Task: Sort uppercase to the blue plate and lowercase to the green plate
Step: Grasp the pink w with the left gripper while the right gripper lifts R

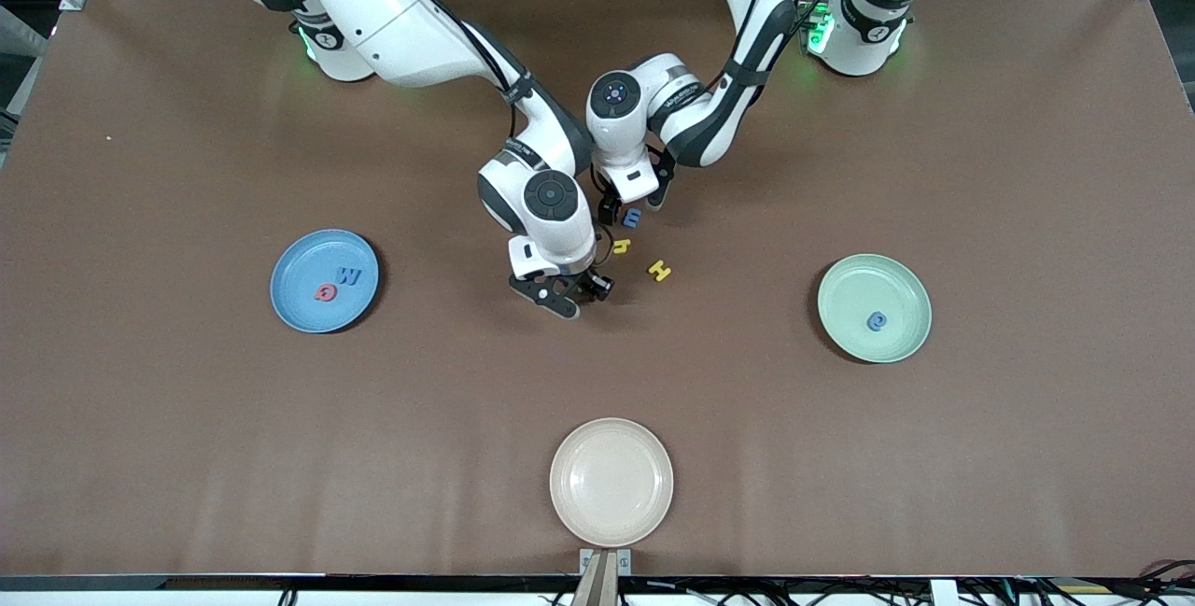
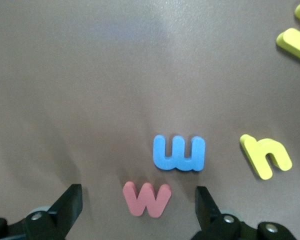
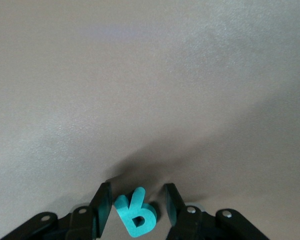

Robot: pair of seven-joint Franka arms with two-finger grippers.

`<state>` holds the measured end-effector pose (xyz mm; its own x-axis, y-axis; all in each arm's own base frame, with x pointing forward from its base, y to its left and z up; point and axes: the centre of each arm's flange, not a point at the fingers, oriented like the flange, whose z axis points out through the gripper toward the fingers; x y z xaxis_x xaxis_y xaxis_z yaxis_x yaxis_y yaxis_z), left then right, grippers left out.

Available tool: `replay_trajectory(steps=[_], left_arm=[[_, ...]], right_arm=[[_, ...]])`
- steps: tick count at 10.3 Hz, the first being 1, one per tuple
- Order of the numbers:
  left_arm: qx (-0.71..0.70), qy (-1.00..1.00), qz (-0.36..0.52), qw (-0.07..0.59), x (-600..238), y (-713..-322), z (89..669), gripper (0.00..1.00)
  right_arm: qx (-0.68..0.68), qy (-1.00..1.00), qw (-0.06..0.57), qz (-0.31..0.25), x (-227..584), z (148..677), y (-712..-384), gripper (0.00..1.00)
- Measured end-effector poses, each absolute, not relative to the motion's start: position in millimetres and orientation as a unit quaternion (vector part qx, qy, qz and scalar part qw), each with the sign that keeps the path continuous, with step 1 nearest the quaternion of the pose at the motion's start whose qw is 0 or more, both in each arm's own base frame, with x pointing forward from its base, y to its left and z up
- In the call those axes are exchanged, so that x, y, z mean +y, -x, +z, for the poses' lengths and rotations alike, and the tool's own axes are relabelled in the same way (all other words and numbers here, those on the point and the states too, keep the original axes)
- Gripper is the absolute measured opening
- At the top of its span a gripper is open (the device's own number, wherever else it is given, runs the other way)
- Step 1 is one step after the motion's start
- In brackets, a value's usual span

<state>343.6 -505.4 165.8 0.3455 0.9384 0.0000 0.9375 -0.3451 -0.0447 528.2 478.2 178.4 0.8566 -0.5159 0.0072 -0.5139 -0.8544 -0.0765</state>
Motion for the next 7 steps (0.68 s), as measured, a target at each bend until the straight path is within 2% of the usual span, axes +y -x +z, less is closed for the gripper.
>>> replay_trajectory(steps=[2, 3, 4, 7], left_arm=[[-0.573, 0.819, 0.012, 0.019, -503.8, -345.6, 165.2, 1.0], [-0.573, 0.819, 0.012, 0.018, -503.9, -345.6, 165.2, 1.0], [-0.573, 0.819, 0.012, 0.018, -504.0, -345.8, 165.4, 1.0], [-0.573, 0.819, 0.012, 0.013, -504.5, -346.5, 165.8, 1.0]], right_arm=[[0.269, 0.962, 0.039, -0.014, 478.8, 178.9, -528.3, 0.42], [0.269, 0.962, 0.039, -0.014, 478.9, 179.0, -528.3, 0.41], [0.269, 0.962, 0.041, -0.015, 479.3, 179.7, -528.7, 0.32], [0.258, 0.965, 0.043, -0.016, 479.9, 181.5, -529.1, 0.28]])
